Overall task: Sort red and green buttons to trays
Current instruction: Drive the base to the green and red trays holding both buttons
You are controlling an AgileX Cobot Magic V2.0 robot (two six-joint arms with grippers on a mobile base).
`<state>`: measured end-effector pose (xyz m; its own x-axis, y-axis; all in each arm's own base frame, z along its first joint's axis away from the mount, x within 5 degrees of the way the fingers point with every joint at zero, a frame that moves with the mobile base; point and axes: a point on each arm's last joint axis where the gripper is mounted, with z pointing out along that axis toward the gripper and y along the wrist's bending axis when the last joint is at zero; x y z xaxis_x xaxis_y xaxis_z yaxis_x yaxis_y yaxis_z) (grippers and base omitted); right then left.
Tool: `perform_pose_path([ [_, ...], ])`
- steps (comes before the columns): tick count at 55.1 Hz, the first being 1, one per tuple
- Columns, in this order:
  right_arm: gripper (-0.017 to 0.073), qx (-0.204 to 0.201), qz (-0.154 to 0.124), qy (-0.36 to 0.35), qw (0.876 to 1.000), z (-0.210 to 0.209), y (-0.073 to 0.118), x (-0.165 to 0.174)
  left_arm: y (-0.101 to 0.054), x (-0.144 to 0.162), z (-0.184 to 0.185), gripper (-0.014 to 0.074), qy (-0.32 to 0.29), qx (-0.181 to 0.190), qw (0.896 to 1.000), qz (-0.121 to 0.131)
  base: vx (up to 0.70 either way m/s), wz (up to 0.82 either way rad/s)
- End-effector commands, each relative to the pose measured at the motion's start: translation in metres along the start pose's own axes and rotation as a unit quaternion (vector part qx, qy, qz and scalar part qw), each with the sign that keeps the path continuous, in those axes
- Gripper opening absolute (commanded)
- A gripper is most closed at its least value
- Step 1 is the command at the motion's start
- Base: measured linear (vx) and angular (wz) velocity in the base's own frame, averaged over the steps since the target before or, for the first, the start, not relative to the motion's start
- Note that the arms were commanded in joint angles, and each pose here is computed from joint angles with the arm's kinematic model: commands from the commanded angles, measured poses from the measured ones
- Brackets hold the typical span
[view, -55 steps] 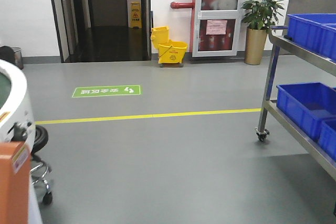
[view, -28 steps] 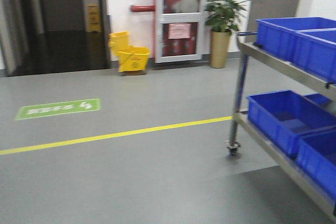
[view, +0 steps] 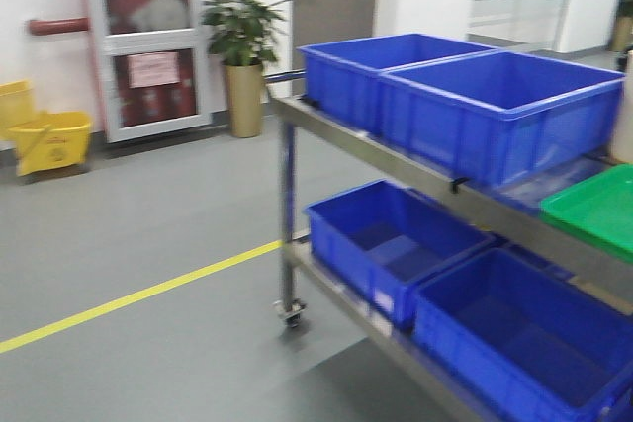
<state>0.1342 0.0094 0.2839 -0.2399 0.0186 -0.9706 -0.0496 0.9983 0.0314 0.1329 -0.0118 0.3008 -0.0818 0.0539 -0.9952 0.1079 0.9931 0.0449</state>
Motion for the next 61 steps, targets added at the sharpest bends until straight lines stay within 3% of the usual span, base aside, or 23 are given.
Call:
perform_pose_path([
  [1,-0.0003,-0.013,-0.007,-0.053,0.998,-0.0023,0.0024,-0.0172,-0.0038,-0.0133,-0.0009,0.0003,-0.032,0.022,0.999,-0.007,0.56,-0.62],
  [35,-0.0003,-0.013,-0.007,-0.054,0.998,-0.0023,0.0024,-0.0173,-0.0038,-0.0133,-0.0009,0.0003,-0.032,0.022,0.999,-0.007,0.5,-0.72],
  [61,-0.0003,-0.013,-0.007,-0.054,0.998,-0.0023,0.0024,-0.0173,-0.0036,-0.0131,-0.0009,0.0003,-0.031,0.021,0.999,-0.007,0.3,-0.88],
])
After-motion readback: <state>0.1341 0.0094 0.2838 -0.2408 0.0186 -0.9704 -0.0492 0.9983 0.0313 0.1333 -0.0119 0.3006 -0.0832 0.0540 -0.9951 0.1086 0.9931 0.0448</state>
